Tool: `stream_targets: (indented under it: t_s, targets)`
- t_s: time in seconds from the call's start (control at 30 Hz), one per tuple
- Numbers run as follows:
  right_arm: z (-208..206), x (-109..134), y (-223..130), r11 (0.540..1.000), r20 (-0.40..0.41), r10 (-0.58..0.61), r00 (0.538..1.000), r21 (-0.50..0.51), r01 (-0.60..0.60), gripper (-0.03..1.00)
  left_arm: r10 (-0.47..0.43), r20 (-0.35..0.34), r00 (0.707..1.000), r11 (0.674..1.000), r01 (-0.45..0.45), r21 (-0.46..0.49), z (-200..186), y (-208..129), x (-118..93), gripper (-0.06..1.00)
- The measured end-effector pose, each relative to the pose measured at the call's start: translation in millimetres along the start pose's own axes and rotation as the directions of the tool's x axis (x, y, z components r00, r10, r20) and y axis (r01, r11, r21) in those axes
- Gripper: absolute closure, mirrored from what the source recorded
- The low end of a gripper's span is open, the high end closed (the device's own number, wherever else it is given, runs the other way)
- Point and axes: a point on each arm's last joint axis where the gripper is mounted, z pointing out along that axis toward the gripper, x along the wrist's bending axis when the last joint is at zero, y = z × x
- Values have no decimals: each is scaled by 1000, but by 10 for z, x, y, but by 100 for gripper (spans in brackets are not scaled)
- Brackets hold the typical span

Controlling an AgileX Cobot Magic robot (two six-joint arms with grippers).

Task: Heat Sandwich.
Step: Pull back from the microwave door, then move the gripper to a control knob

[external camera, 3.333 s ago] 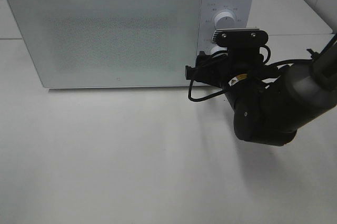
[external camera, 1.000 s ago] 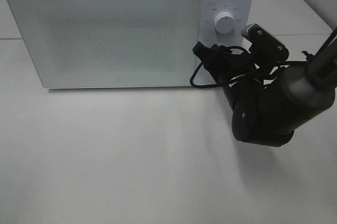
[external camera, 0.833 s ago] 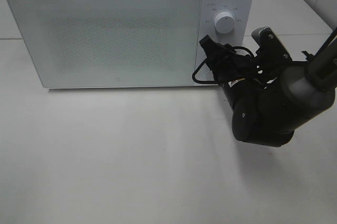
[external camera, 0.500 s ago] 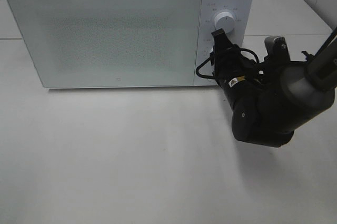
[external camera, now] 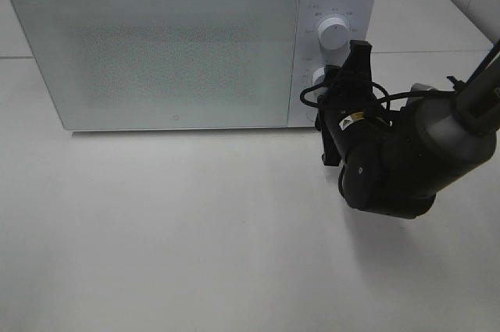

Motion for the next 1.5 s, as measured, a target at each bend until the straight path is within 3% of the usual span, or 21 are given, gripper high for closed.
stream_targets:
  t_s: [0.2, 1.2, 1.5]
  targets:
    - [0, -2, 1, 993, 2, 121, 993, -2, -121, 54, 0, 0, 1000, 1000, 0, 0, 0, 0, 0, -4]
    - [0, -2, -2, 996, 2, 91, 996, 2, -91, 53, 0, 0, 1000, 1000, 0, 0, 0, 0, 0, -4]
    - [0, 8, -6, 997, -8, 72, 997, 8, -72, 26, 0, 0, 1000, 1000, 0, 0, 0, 0, 0, -4]
